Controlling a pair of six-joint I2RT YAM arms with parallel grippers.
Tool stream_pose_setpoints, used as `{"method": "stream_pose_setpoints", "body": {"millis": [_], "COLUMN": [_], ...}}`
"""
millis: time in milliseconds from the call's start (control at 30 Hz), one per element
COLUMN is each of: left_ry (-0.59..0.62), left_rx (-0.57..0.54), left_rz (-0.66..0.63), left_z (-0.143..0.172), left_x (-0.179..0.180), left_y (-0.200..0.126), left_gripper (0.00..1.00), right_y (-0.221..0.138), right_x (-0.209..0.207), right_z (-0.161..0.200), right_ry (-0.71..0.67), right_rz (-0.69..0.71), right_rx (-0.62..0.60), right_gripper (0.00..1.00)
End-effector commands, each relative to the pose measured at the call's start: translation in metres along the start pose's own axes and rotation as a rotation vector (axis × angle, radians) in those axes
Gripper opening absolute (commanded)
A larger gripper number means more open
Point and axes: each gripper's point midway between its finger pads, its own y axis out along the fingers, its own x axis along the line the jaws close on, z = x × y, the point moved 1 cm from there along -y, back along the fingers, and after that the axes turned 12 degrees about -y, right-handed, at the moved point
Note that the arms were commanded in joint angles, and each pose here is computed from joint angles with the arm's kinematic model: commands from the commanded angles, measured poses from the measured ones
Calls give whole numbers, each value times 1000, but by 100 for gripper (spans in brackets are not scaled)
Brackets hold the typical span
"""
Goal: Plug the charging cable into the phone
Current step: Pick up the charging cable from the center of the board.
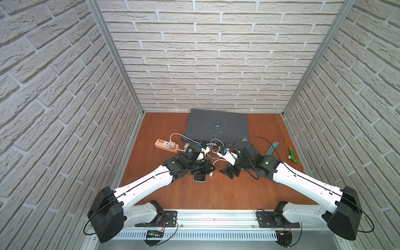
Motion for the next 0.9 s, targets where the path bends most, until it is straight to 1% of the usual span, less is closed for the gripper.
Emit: {"method": "stream_pose_setpoints", "body": {"millis": [0,133,200,300,500,533,600,633,667,700,767,800,833,867], "left_ry": [45,51,53,52,51,53,52,50,50,52,58,58,59,61], "left_rx": [-11,-10,-10,-9,-12,-13,-16,-21,-28,-40,-84,-111,-136,-164], "left_rz": [40,28,28,27,29,30,26,24,14,5,-15,-20,-17,-8], "left_z": [-3,-3,-3,-3,-2,-2,-2,-3,-4,-6,-11,-15,-17,-21], "left_x": [-16,-15,-15,-14,-15,-16,-16,-16,-14,-14,-12,-12,-12,-14], "left_y": [-10,-12,-12,-12,-15,-16,-17,-18,-19,-20,-27,-32,-38,-45], "left_gripper": [0,0,0,0,0,0,0,0,11,28,75,93,98,98], "right_y": [12,24,28,32,42,44,47,46,46,45,41,39,36,33], "right_x": [-1,-2,-5,-9,-14,-13,-12,-12,-11,-10,-9,-10,-12,-13], "right_z": [-2,5,7,7,4,4,4,4,4,4,4,4,5,7], "right_ry": [-114,-137,-146,-153,-154,-154,-149,-146,-144,-136,-124,-115,-102,-82], "right_rz": [0,3,22,38,55,48,36,28,20,16,15,25,42,58], "right_rx": [39,72,75,81,72,73,80,84,85,88,85,84,85,87], "right_gripper": [86,79,72,59,41,35,20,14,9,5,3,3,3,3]}}
